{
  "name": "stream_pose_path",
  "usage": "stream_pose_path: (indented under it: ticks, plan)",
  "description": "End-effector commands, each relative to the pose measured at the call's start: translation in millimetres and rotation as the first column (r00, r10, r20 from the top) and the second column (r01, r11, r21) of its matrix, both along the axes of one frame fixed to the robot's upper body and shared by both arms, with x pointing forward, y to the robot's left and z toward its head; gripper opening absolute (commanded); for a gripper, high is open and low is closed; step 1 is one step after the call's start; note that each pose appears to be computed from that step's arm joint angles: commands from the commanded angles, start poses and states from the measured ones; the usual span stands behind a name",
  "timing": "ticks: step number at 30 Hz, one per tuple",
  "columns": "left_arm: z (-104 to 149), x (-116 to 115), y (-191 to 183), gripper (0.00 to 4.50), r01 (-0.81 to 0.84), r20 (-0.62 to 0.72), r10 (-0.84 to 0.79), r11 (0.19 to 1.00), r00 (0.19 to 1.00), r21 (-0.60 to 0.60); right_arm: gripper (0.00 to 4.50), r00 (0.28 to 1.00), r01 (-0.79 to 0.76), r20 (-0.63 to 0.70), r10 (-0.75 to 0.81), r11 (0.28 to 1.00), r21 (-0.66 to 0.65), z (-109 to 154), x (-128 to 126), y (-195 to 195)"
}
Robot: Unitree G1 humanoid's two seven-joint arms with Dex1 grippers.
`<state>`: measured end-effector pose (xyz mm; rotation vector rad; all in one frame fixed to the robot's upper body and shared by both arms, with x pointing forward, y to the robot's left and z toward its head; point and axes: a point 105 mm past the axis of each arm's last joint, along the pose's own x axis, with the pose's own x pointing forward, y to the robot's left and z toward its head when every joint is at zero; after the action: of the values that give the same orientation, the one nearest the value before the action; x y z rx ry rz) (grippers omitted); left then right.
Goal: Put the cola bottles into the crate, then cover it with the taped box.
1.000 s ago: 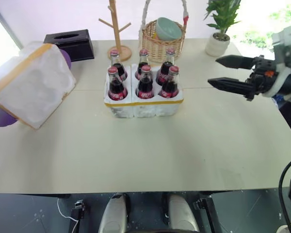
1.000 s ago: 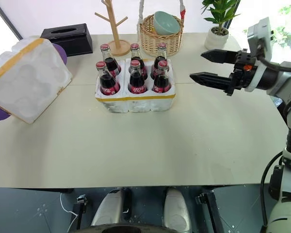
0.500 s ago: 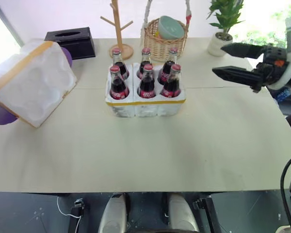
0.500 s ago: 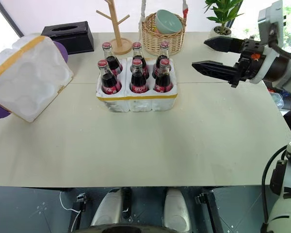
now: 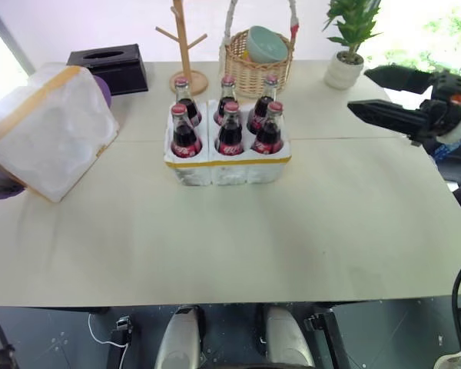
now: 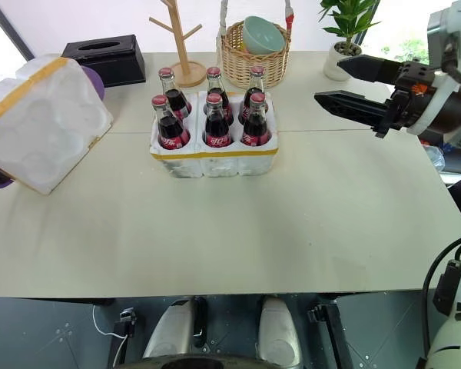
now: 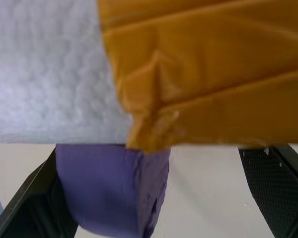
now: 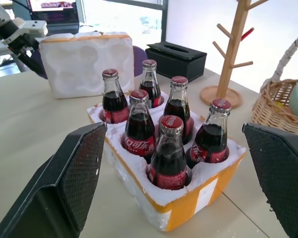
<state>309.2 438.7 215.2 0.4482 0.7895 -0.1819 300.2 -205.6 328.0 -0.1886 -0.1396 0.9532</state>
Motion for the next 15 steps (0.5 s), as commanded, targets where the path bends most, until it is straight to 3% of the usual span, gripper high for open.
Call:
stream_pose_path:
  ticks: [1, 2, 5, 11, 12, 15]
  plan:
    - [4, 0, 5, 4.5, -0.031, 0.039, 0.03, 0.999, 0.999, 0.015, 4.47, 0.997, -0.003, 0.074, 0.004, 1.0, -0.01, 17, -12, 1]
    - [3, 2, 5, 4.5, -0.035, 0.044, 0.035, 0.999, 0.998, 0.008, 4.47, 0.997, -0.002, 0.074, 0.003, 1.0, -0.009, 17, -13, 0]
    - [4, 4, -1, 3.62, -0.024, 0.055, 0.027, 0.999, 0.998, -0.042, 4.5, 0.997, 0.007, 0.072, -0.007, 1.0, -0.008, 16, -13, -1]
    - [5, 2, -1, 0.56, -0.023, 0.042, 0.025, 0.998, 0.999, -0.05, 4.5, 0.998, 0.017, 0.066, -0.015, 1.0, -0.026, 12, -15, -2]
    - [5, 1, -1, 0.34, -0.021, 0.038, 0.023, 0.998, 0.999, -0.051, 4.5, 0.998, 0.02, 0.065, -0.018, 0.999, -0.034, 10, -14, -2]
    - [4, -2, 0, 0.33, -0.019, 0.027, 0.021, 0.998, 0.999, -0.062, 4.5, 0.999, 0.03, 0.046, -0.027, 0.998, -0.061, 3, -13, -4]
